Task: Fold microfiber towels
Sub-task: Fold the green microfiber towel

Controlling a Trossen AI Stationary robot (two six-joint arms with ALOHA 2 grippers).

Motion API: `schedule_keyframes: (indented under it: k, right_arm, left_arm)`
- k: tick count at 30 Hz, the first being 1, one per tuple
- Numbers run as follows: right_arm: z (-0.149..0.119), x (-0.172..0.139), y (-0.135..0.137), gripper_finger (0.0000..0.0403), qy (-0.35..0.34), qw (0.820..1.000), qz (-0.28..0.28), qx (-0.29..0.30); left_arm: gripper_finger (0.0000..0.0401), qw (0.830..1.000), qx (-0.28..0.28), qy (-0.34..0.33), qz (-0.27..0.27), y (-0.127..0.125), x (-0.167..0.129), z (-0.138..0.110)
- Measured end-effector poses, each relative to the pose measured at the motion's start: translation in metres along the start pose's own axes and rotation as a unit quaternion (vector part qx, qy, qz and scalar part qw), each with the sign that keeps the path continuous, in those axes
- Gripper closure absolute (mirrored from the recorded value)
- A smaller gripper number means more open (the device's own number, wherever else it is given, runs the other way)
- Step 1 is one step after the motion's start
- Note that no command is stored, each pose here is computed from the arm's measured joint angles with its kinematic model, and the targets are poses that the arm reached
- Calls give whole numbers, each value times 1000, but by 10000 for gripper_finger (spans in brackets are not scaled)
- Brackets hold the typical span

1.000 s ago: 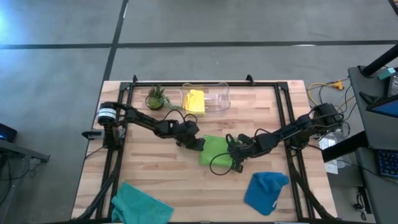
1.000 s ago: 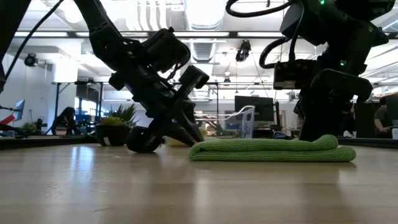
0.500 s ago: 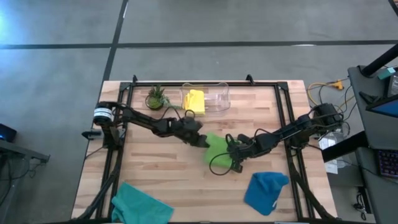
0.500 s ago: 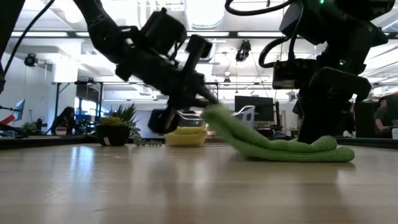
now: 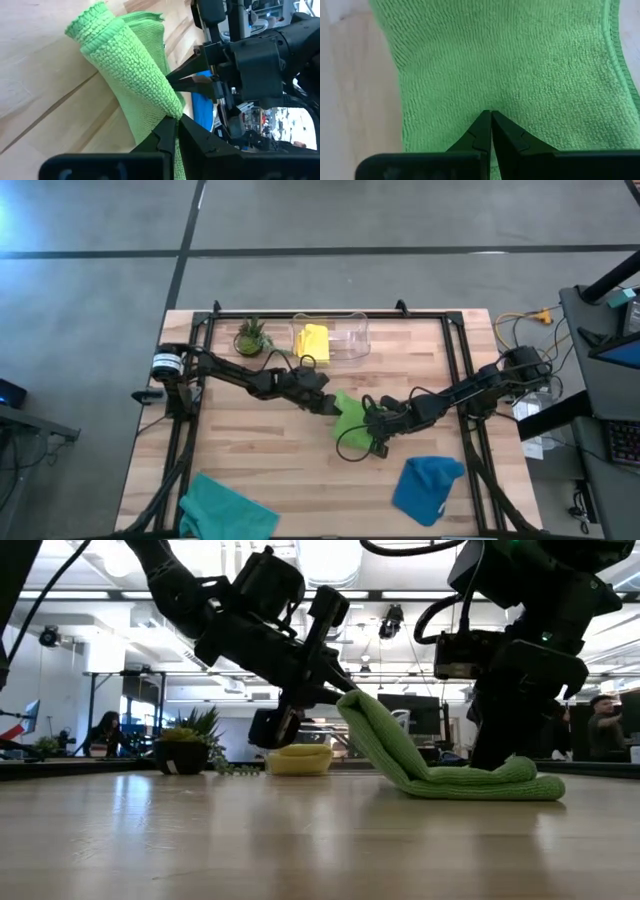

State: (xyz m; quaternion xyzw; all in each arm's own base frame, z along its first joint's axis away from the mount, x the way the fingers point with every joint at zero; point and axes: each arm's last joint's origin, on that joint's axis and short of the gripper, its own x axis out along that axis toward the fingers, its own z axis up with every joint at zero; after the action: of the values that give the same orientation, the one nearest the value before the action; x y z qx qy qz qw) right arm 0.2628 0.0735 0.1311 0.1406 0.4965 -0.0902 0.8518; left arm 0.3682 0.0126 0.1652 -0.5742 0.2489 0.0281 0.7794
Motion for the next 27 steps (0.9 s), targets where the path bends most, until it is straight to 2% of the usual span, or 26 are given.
schedule_keyframes:
  k: [3, 11, 21, 27]
  right_arm:
    - [4, -2, 2, 394, -15, 1000, 10, 1]
    - [22, -5, 14, 394, -109, 992, 69, -17]
    - [21, 32, 20, 394, -71, 993, 90, -23]
    - [27, 33, 22, 394, -63, 993, 98, -16]
  left_arm:
    - [401, 1000, -1, 1, 3, 2, 0, -1]
    - [401, 1000, 4, 7, 19, 5, 0, -2]
    - [401, 1000, 7, 5, 15, 4, -1, -2]
    - [401, 1000, 7, 5, 15, 4, -1, -2]
